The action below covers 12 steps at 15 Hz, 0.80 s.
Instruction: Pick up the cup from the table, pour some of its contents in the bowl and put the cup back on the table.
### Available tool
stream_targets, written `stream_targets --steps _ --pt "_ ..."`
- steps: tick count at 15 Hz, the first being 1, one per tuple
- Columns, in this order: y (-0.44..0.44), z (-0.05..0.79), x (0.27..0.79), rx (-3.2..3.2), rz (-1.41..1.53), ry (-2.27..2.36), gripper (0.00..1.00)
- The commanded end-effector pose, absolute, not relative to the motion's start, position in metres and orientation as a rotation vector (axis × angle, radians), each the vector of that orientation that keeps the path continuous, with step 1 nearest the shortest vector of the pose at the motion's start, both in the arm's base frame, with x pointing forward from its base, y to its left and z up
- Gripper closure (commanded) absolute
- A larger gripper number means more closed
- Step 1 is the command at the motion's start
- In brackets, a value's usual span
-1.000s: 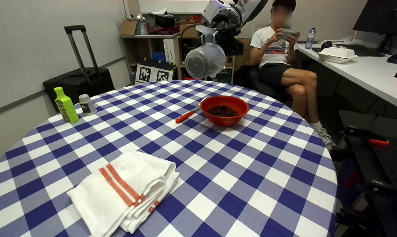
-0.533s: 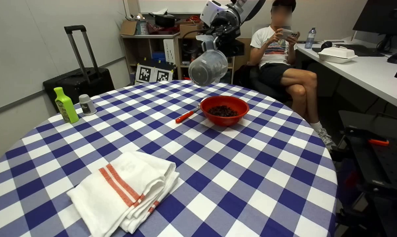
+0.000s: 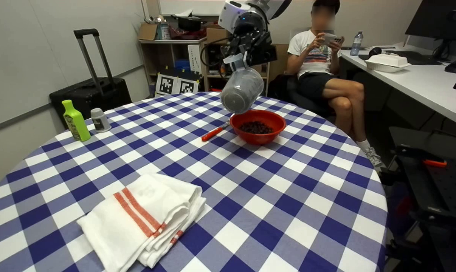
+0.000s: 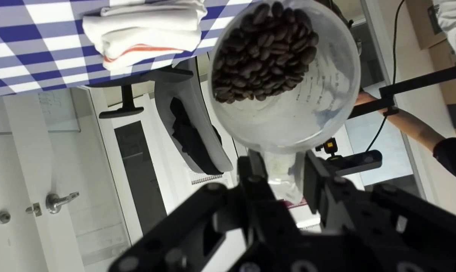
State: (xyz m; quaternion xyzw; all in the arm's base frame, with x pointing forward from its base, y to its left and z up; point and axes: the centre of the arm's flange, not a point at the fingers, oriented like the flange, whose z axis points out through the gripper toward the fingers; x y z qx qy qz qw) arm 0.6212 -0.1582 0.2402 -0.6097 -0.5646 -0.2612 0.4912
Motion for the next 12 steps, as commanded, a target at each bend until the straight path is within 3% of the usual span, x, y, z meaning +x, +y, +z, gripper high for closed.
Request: stream_targets --steps 1,12 --pt "-0.151 0.256 0.629 -1.558 -0.510 -1.426 0.93" --pt "-0.098 0.278 0.650 -1.911 0.055 -1.547 0.93"
